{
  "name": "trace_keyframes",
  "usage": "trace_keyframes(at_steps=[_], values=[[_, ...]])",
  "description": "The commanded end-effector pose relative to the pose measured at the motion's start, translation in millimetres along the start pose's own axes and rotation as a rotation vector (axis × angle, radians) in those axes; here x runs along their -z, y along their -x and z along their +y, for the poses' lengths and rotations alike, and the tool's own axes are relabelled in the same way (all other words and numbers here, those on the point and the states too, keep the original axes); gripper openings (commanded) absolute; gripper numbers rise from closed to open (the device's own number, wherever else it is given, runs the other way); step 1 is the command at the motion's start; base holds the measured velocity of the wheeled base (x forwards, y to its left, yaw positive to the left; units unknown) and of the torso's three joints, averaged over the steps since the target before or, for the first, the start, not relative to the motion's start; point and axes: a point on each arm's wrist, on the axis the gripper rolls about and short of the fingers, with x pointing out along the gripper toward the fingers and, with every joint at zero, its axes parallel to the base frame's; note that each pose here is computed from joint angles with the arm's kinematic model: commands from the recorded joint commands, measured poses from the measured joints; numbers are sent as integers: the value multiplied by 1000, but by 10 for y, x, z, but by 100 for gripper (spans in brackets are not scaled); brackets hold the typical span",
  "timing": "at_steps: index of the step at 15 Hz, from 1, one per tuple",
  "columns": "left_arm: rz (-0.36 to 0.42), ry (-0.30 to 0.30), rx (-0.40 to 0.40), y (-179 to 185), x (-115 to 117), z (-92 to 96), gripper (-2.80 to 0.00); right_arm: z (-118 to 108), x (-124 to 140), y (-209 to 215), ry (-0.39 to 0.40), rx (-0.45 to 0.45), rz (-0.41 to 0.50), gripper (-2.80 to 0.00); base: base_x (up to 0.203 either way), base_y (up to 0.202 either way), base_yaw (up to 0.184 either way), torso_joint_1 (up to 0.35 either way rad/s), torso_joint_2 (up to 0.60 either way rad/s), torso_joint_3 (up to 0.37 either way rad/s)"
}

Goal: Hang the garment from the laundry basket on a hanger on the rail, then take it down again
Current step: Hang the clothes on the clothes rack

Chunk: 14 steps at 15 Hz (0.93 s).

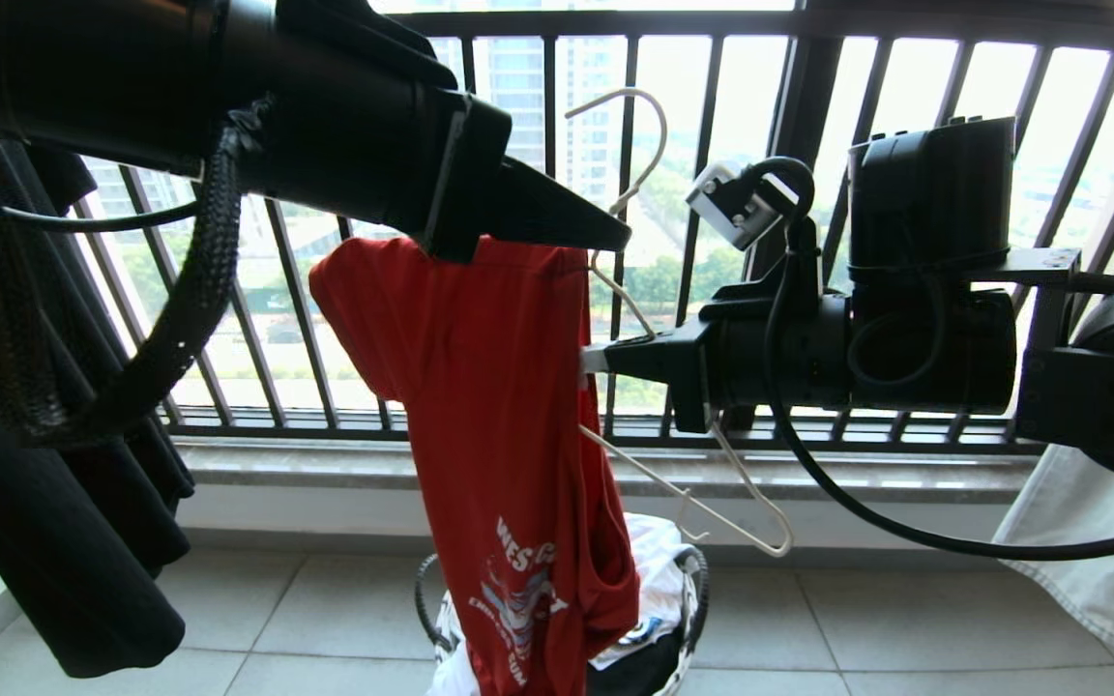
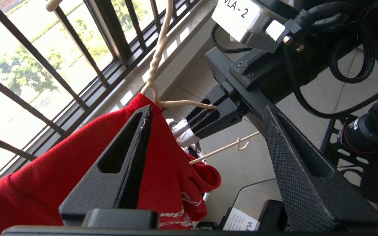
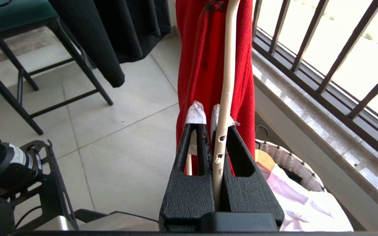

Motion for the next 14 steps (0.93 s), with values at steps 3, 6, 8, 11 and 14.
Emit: trace_keyframes(at_steps=[3,6,8,11,14], values=[[-5,5,-99,335,1,9,-280,36,-41,82,5,-2,-10,-280,0,0,0,0,0,0],[-32,13,-107,552,23,94,-280,80,-42,192,-1,-2,9,-280,0,0,0,0,0,0],[-44,13,-136,587,-1,277,-280,96,-46,231,-5,-4,24,-280,0,0,0,0,0,0],[75,-55,-93,555,164,388,-280,128,3,268,-25,-38,94,-280,0,0,0,0,0,0],[156,-43,17,617,303,291,-280,187,56,373,-19,-120,168,-280,0,0,0,0,0,0]])
